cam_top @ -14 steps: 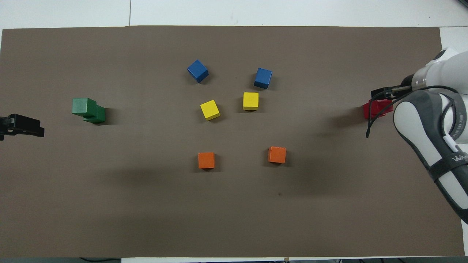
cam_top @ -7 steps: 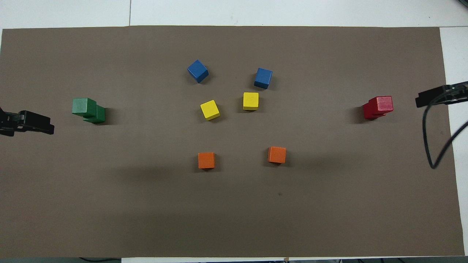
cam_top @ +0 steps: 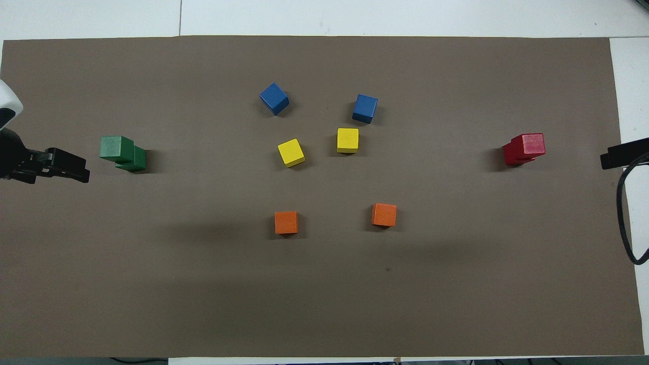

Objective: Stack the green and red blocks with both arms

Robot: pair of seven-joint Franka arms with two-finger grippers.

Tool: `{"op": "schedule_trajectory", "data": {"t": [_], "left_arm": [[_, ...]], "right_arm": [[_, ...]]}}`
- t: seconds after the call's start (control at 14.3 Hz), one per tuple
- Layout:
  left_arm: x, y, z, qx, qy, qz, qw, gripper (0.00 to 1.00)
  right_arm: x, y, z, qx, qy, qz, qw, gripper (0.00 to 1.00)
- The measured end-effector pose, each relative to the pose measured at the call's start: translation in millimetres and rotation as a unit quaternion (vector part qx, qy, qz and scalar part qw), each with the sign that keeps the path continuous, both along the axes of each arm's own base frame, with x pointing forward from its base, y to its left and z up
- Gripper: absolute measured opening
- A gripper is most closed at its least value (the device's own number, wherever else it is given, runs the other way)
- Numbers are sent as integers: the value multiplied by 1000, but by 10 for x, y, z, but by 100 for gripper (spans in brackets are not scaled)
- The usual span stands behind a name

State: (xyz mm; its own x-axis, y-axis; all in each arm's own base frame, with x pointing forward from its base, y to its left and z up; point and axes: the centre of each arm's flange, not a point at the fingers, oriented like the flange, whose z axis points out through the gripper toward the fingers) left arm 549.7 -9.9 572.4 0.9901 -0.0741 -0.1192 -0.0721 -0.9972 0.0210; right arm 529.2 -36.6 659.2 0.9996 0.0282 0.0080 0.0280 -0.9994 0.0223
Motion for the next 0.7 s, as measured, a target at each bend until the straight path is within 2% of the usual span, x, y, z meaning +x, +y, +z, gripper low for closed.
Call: {"op": "schedule_trajectory", "data": {"t": [0.28, 0.7], "left_arm": [[-1, -27, 9, 0, 0, -3, 1000, 100], [-2, -18, -1, 0, 1, -3, 1000, 100]], "right_arm": [[48, -202, -113, 2, 10, -28, 1000, 100], [114, -245, -236, 3, 22, -33, 999, 100]]}}
